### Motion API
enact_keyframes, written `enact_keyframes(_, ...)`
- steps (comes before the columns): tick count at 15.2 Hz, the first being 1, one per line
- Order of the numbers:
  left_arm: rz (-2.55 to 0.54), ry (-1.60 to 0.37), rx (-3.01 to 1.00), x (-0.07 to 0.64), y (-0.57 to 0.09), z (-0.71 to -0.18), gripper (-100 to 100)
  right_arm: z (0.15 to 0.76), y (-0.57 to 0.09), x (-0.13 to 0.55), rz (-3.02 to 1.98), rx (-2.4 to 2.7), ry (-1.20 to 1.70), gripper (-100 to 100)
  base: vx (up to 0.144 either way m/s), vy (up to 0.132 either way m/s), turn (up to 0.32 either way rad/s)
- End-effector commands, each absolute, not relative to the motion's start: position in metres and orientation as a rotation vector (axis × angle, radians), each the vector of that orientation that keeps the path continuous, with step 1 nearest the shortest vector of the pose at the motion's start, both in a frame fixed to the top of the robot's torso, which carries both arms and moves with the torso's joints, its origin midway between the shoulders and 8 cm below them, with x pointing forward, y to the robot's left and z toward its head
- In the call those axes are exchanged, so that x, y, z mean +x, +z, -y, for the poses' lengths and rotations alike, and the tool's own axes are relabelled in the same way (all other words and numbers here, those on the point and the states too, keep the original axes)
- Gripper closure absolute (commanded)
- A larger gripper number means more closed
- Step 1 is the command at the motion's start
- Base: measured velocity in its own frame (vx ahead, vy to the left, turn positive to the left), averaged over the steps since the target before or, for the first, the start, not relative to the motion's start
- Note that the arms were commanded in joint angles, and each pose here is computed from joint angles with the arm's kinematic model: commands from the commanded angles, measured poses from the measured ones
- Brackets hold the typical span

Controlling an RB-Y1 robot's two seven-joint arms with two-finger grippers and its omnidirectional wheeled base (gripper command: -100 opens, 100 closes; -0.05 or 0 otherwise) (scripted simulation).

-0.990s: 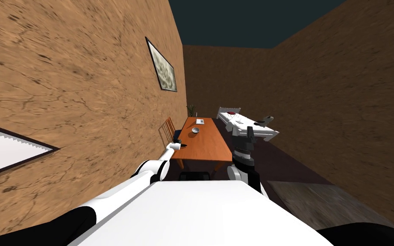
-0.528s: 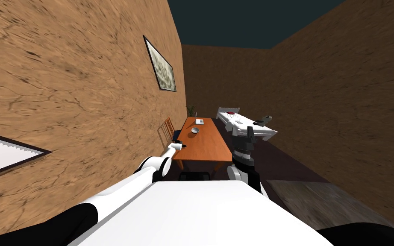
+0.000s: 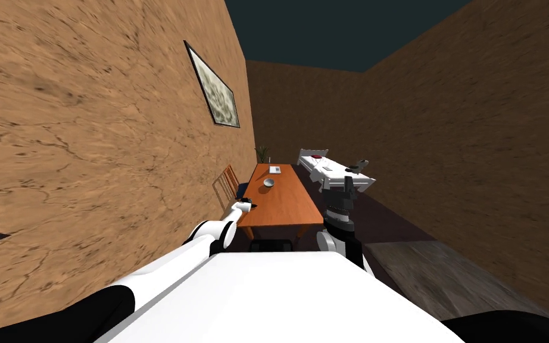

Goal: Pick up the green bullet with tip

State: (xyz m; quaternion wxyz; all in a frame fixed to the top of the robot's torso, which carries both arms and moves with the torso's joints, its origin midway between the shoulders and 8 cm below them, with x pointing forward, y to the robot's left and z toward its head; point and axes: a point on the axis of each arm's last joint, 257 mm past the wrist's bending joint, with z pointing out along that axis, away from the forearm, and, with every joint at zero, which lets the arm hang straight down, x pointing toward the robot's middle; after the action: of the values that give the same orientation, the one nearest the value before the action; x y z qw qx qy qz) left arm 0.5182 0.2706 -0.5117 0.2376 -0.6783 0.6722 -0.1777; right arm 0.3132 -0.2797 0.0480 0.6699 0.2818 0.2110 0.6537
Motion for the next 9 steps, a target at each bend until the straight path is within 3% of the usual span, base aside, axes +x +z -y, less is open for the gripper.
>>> enact_keyframes(1,-1.842,-0.487,-1.859,0.518,-0.512,-0.271,100,0.280,0.048,0.313,-0.476,0.635,1.473,0,-0.004,0.000,0.014)
enact_keyframes(4,-1.842,-0.487,-1.860,0.518,-0.512,-0.271,100,0.280,0.048,0.313,-0.476,0.635,1.473,0,0.000,0.000,0.000)
enact_keyframes(9,-1.880,-0.502,-1.826,0.530,-0.500,-0.251,100,0.280,0.048,0.313,-0.476,0.635,1.473,0,-0.051,-0.007,0.181)
